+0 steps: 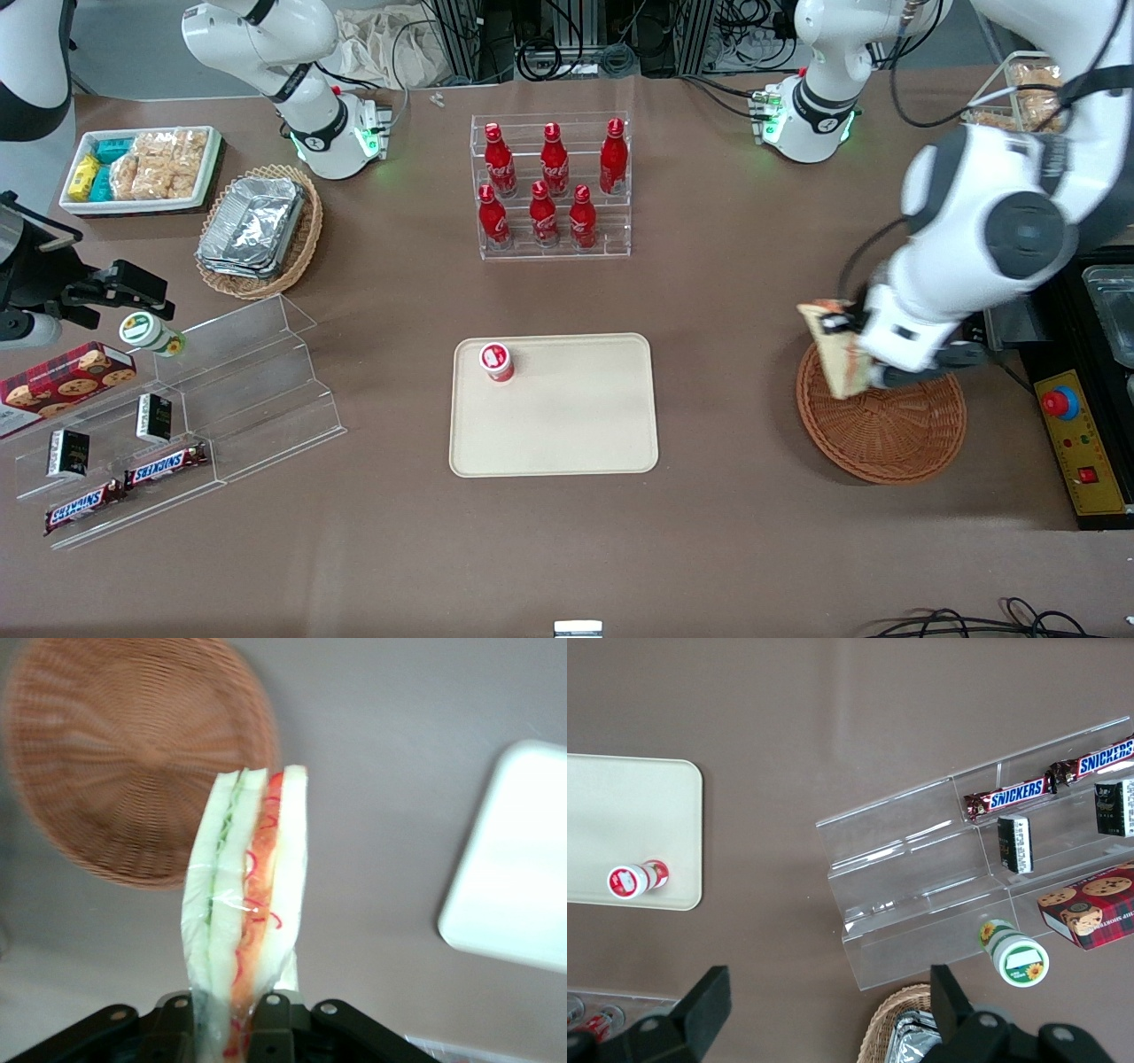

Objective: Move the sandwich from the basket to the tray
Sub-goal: 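Lift the sandwich out of the basket and carry it toward the tray, then lower the sandwich onto the cream tray and open the left gripper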

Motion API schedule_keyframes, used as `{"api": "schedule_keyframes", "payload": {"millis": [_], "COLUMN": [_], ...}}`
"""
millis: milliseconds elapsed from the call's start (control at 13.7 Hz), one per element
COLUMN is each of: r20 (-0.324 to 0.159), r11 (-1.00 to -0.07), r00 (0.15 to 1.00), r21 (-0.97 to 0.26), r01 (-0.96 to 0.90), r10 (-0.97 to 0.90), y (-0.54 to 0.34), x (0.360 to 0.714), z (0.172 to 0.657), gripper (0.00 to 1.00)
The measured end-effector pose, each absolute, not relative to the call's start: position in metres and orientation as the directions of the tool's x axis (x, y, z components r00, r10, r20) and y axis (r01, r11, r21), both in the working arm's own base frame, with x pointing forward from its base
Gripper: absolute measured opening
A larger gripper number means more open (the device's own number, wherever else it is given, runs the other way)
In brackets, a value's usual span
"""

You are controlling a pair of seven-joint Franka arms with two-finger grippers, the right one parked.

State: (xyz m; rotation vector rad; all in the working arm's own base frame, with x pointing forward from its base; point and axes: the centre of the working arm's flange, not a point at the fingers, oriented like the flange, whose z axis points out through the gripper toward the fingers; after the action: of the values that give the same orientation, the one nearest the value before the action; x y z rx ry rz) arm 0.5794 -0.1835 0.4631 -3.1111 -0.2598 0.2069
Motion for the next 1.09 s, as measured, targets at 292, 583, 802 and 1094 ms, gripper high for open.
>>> {"api": "schedule_keyframes", "payload": {"millis": [292,583,802,1094], "r20": [-0.064,0.012,0.031,0.012], "r11": [-0.996,-0.975,-0.98,-0.995], "r00": [0.995,0.976,0.979,0.995], "r21": [0.055,0.038,0.001,0.008], "r01": [-0.073,-0.217,-0.2,-0.103], "r10": [-0.076,-0.217,-0.2,-0.103], "y": [-0.282,-0.363,-0.393,-0.416], "x": [0.559,0.546,0.546,0.564], "z": [0.448,0.381,0.307,0.237], "gripper": [0.2,0.2,0.2,0.2]}}
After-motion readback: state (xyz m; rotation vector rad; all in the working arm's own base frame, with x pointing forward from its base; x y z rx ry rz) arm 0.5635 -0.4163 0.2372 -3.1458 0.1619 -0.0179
